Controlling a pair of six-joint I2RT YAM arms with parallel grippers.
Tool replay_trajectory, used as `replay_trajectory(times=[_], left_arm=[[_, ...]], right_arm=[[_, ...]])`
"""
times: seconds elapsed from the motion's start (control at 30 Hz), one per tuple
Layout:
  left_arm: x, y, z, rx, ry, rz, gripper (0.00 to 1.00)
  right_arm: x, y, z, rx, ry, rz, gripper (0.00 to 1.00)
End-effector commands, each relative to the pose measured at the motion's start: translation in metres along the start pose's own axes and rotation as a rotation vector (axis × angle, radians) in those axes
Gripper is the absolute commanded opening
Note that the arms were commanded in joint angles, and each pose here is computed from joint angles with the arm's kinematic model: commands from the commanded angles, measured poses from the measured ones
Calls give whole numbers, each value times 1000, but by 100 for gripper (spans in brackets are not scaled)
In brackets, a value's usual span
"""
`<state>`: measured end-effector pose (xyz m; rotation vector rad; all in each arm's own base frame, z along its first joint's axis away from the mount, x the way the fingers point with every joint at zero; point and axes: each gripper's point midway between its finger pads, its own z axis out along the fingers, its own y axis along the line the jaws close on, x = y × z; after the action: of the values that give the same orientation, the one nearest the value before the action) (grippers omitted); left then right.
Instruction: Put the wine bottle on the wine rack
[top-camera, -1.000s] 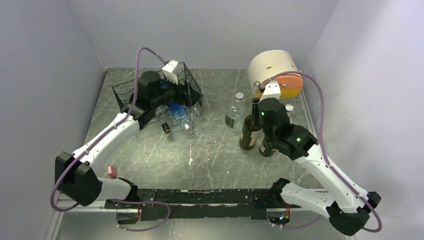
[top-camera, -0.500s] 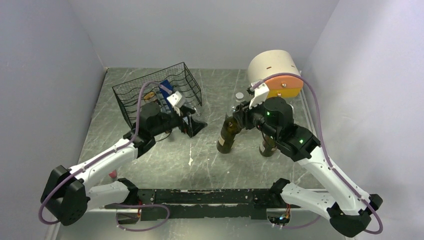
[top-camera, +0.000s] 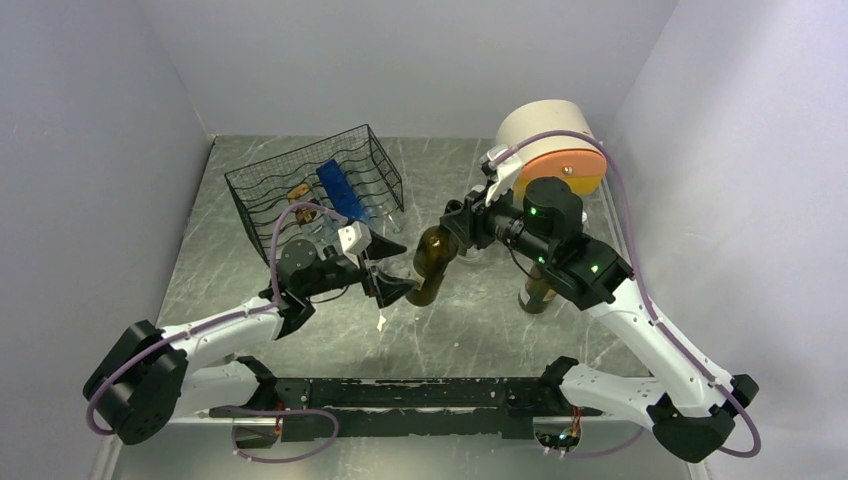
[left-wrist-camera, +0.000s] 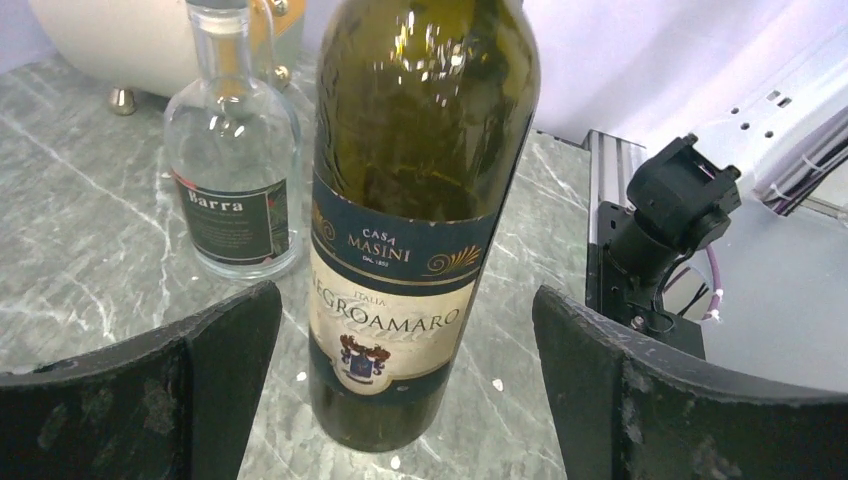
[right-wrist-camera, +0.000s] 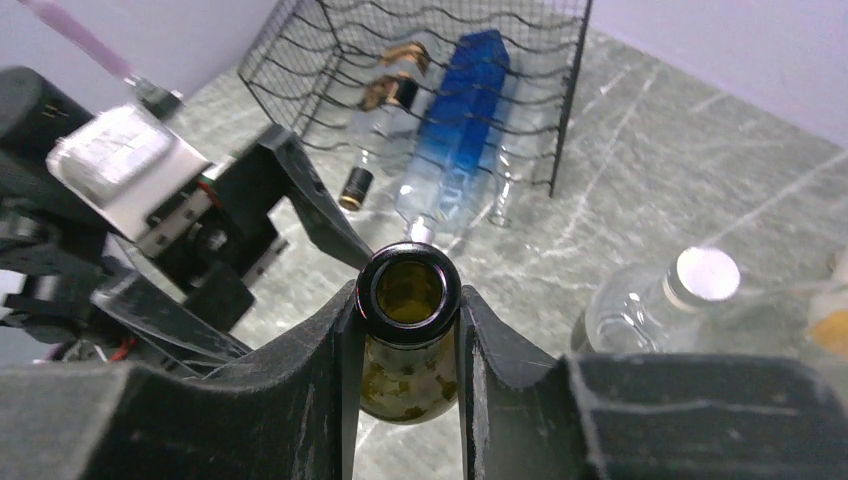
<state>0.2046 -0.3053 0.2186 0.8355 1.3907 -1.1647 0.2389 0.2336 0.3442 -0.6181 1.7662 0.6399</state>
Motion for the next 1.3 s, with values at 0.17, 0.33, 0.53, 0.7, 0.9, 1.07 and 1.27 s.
replay_trajectory(times=[0.17,0.33,0.53,0.7,0.9,1.07,1.27], left_arm=[[-21,-14,13,115,-94,96,95],[-21,-9,18,110,-86,83,95],[-23,-26,17,213,-97,91,94],[-29,-40,17,295,-117,62,95],[-41,-49,15,337,-167,45,89],[-52,-53,15,358,-195,95,51],[-65,-48,23,353,-172,257,7]], right_arm=[[-93,41,-28,-202,-311,-2,0],[-98,59,-32,-306,-332,-5,0],[-103,75,-40,-401,-365,-18,0],[-101,88,-46,-481,-389,-42,0],[-100,98,-56,-547,-414,-66,0],[-98,97,-57,-545,-402,-63,0],[-91,78,-50,-421,-364,-6,45]])
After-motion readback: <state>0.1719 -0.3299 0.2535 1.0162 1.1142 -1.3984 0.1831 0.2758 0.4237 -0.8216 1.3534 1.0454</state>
